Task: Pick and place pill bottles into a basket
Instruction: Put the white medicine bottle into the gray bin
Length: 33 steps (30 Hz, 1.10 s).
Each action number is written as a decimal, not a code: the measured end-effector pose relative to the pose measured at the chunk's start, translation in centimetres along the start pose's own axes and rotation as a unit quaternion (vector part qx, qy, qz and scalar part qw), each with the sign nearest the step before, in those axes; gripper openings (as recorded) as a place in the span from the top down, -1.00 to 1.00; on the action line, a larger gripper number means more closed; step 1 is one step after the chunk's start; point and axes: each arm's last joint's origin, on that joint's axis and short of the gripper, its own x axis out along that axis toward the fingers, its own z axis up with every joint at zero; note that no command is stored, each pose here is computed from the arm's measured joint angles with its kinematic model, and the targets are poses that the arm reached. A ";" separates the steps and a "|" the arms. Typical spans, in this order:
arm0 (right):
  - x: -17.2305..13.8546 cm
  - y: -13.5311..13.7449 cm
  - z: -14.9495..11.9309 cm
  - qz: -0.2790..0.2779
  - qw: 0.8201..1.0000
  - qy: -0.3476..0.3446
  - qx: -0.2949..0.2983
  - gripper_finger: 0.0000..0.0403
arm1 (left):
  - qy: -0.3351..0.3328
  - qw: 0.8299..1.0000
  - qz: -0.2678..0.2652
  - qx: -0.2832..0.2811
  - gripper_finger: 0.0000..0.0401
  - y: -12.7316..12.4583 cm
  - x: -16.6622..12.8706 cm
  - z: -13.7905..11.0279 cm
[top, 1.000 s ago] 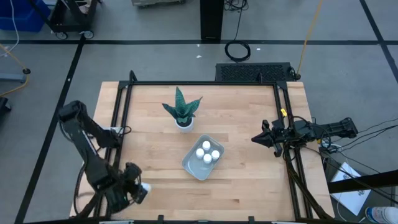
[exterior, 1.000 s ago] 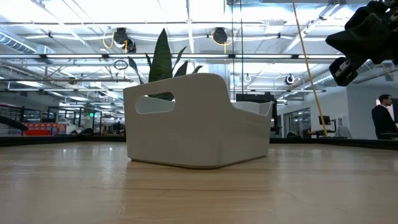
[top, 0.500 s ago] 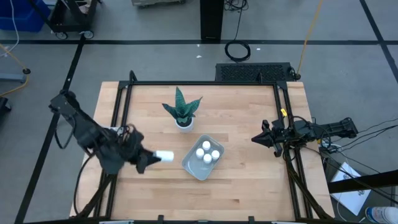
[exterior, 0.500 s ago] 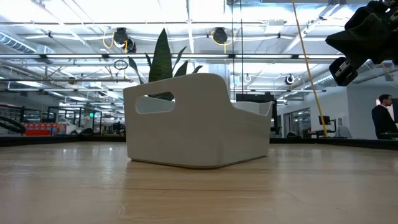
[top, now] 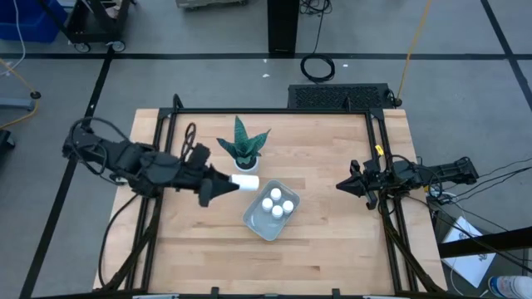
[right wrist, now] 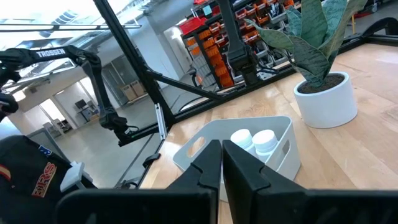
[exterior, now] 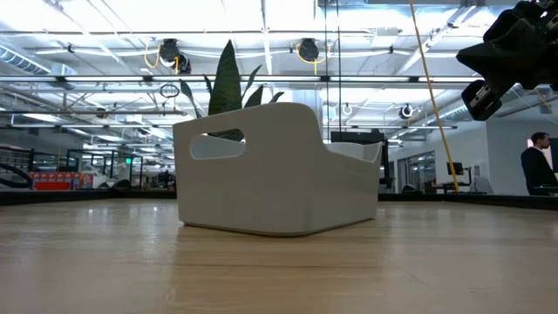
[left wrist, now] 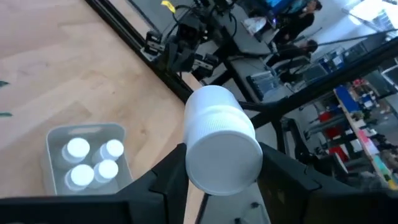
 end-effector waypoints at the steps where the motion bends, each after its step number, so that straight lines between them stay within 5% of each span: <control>1: 0.0 0.0 0.0 0.000 1.000 0.000 0.000 0.96 | 0.006 1.000 0.004 0.000 0.18 -0.1 0.3 0.3; 17: 0.0 0.0 0.0 0.000 1.000 0.000 0.000 0.96 | 0.179 0.975 0.099 0.089 0.14 0.5 9.7 2.3; 28: 0.0 0.0 0.0 0.000 1.000 0.000 0.000 0.96 | 0.344 0.900 0.208 0.168 0.16 2.1 14.3 -0.2; 33: 0.0 0.0 0.0 0.000 1.000 0.000 0.000 0.96 | 0.380 0.878 0.224 0.185 0.15 3.1 16.2 -1.8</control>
